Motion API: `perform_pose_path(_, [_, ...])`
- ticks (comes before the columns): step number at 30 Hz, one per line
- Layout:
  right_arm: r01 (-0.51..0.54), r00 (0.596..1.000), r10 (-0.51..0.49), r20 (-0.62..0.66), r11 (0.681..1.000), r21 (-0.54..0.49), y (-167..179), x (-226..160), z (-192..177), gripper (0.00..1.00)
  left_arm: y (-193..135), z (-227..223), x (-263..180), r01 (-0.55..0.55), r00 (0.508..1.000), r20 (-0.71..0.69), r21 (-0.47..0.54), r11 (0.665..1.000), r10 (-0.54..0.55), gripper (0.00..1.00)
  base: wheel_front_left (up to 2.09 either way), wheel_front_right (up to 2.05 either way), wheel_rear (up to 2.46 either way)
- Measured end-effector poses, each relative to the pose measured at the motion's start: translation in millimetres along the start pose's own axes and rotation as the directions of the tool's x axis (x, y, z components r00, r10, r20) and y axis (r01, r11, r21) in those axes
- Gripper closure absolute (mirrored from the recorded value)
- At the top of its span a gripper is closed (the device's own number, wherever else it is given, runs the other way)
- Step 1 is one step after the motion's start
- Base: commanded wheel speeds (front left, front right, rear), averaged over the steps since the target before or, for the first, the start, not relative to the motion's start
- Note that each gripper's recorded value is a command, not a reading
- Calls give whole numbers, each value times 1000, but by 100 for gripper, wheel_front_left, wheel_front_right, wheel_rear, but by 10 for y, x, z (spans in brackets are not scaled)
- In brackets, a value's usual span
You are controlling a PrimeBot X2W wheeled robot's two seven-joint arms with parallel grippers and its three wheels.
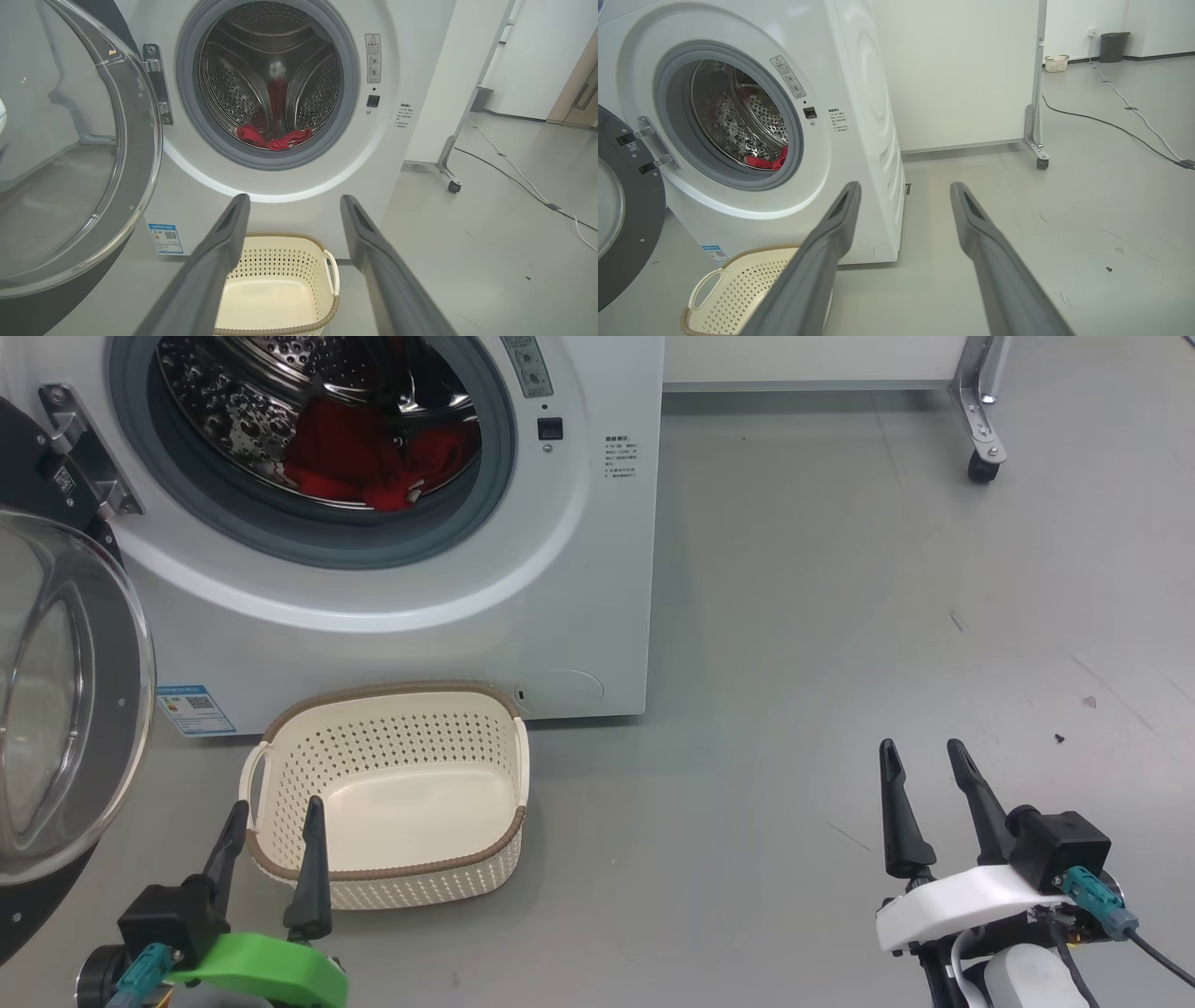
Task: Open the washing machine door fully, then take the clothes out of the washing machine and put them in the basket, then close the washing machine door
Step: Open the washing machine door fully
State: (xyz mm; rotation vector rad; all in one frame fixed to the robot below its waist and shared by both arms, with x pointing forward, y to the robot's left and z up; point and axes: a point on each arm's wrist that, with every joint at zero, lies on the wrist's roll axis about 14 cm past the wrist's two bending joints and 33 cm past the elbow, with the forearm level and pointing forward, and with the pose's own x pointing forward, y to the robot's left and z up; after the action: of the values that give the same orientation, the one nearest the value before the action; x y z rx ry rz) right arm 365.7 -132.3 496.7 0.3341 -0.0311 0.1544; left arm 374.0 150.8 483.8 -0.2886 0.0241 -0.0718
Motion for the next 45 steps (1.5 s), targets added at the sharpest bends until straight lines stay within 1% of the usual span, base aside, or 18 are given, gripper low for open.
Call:
perform_pose_path(9, [-1,1000,1,0,1000,1,4,8,-2,0,0,17,-3,0,1000,11,2,1000,0,0,0,0,0])
perform_pose_path(15, [-2,1000,2,-1,1000,1,7,11,-4,0,-15,17,-8,10,1000,10,26,1000,-10,0,0,0,0])
perform_pose_path(41, [-9,1000,9,3,1000,-7,30,-16,11,0,-9,-2,-76,6,1000,9,24,1000,-6,0,0,0,0])
perform_pose_path(45, [-11,1000,11,3,1000,-7,38,-20,11,0,-25,-6,-81,11,1000,8,11,1000,-12,0,0,0,0])
